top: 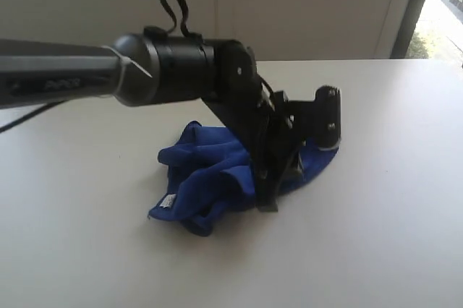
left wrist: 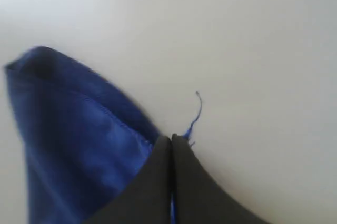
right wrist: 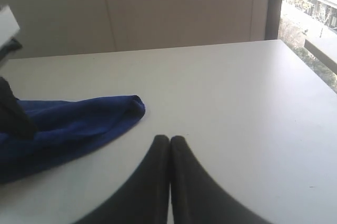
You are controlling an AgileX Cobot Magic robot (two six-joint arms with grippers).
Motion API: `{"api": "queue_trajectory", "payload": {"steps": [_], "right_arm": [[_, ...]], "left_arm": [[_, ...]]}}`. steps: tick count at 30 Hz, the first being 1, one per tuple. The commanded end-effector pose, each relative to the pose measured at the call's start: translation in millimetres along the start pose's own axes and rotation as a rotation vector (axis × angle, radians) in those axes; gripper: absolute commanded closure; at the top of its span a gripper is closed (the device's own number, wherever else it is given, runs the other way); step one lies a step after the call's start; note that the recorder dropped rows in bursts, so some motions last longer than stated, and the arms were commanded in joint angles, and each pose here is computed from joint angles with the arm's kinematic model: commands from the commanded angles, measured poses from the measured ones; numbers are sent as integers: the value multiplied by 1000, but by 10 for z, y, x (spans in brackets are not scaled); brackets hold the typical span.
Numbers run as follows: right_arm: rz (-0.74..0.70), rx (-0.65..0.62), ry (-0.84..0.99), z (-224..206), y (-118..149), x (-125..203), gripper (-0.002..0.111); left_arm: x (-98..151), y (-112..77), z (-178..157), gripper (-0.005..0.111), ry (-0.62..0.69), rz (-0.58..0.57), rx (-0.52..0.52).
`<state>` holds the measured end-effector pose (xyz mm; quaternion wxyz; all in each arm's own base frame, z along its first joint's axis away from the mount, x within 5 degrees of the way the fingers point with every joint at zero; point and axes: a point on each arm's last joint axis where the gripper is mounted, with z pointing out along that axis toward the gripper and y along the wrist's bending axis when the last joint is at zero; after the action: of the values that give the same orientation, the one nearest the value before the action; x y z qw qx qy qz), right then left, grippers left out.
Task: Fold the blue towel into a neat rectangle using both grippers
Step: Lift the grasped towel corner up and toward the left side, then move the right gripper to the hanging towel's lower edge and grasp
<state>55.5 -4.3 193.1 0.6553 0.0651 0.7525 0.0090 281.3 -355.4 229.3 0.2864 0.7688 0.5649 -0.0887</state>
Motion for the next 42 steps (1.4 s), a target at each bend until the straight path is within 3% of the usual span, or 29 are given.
{"api": "queue_trajectory", "payload": {"steps": [1,3,5,8,14,17,22,24,26,30,36,42], "right_arm": [[4,-9,-37,0,6,-27,108],[4,-14,-70,-2,10,-57,108],[4,-22,-130,-7,18,-111,108],[179,-55,-223,-23,29,-198,108],[430,-55,-111,-6,25,-102,108],[453,-39,-53,48,24,-76,108],[439,-43,89,198,67,-97,105],[421,-65,143,295,116,-180,98],[372,-125,220,500,248,-333,74],[290,-223,313,826,523,-502,50],[-36,-368,574,1352,1143,-465,56],[-175,-443,772,1683,1539,-244,56]], "left_arm": [[-92,87,-458,107,33,61,-107],[-28,164,-713,107,150,69,-211],[120,270,-968,107,297,7,-335],[416,422,-1399,107,465,-99,-478],[693,498,-2206,107,477,-200,-645],[758,465,-2520,107,471,-229,-711],[808,429,-2761,107,480,-240,-771],[813,425,-2813,107,502,-221,-793],[819,424,-2846,107,522,-208,-808],[828,416,-2850,107,533,-212,-803],[869,411,-2886,107,603,-195,-811],[891,391,-2886,107,627,-211,-793]]}}
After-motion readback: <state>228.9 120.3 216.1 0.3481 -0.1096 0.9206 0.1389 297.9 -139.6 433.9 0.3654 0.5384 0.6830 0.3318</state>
